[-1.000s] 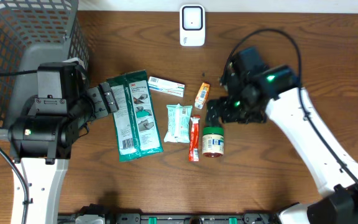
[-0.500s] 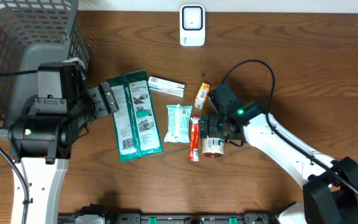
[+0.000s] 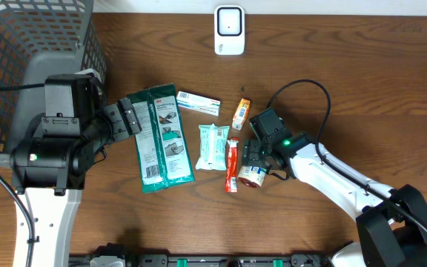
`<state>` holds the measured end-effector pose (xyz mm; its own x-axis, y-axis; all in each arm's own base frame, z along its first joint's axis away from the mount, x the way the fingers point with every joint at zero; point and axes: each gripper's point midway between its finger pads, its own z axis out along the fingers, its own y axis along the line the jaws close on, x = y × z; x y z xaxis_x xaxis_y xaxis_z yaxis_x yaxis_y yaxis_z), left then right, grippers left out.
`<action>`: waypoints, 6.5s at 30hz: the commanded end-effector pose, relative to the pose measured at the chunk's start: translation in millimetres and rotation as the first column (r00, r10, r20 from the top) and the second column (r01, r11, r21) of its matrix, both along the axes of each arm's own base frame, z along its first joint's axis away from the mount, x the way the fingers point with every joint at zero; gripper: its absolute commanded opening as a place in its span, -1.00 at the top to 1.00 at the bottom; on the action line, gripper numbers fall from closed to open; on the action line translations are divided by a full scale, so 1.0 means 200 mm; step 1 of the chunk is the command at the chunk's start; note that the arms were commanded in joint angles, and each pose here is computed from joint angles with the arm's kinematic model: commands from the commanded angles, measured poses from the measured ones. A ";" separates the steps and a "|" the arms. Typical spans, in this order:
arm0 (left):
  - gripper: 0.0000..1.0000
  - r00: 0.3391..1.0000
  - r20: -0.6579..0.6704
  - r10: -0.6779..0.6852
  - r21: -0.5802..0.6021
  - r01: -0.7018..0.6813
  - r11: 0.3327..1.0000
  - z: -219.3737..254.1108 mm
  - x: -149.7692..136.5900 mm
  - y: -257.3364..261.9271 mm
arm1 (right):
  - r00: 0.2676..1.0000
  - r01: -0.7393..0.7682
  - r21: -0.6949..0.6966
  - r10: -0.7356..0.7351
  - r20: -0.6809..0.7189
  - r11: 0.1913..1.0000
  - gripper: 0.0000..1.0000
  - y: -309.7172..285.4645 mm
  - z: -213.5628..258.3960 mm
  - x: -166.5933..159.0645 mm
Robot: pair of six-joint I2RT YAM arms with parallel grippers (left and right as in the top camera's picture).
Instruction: Scan the item barcode
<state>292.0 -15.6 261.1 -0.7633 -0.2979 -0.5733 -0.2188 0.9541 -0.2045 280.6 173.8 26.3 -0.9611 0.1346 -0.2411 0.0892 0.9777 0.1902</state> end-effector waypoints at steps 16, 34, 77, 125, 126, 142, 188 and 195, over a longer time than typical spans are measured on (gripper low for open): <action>-0.79 1.000 0.005 -0.007 0.021 0.007 1.000 0.01 0.00 0.01 | 0.996 0.064 0.076 -0.059 -0.063 0.995 -0.27 0.05 0.00 -0.05; -0.80 1.000 0.005 -0.008 0.021 0.008 1.000 0.01 0.00 0.01 | 0.937 -0.184 -0.140 0.217 0.274 0.973 -0.03 -0.10 0.40 0.14; -0.79 1.000 0.005 -0.008 0.021 0.008 1.000 0.01 0.00 0.01 | 0.678 0.727 0.363 -0.695 -0.241 0.583 -0.99 -0.13 0.01 0.54; -0.79 1.000 0.005 -0.008 0.021 0.008 1.000 0.01 0.00 0.01 | 0.963 -0.051 -0.387 0.148 0.225 0.921 -0.50 -0.33 0.30 0.29; -0.80 1.000 0.005 -0.007 0.021 0.007 1.000 0.01 0.00 0.01 | 0.966 -0.059 -0.389 0.150 0.209 0.919 -0.69 -0.33 0.30 0.28; -0.79 1.000 0.005 -0.008 0.021 0.008 1.000 0.01 0.00 0.01 | 0.985 0.172 -0.066 -0.170 0.041 0.983 -0.99 -0.27 0.51 0.18; -0.80 1.000 0.005 -0.008 0.021 0.008 1.000 0.01 0.00 0.01 | 0.811 0.568 0.136 -0.580 0.078 0.812 -0.25 -0.29 0.20 0.26; -0.80 1.000 0.005 -0.007 0.021 0.007 1.000 0.01 0.00 0.01 | 0.942 0.254 0.034 -0.256 0.216 0.967 -0.02 -0.28 0.32 0.28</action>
<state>292.1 -15.6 260.8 -0.7639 -0.2979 -0.5724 -0.2191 0.9541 -0.2042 328.3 119.3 69.6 -0.7622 0.5555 -0.3324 0.4762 0.8289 0.2935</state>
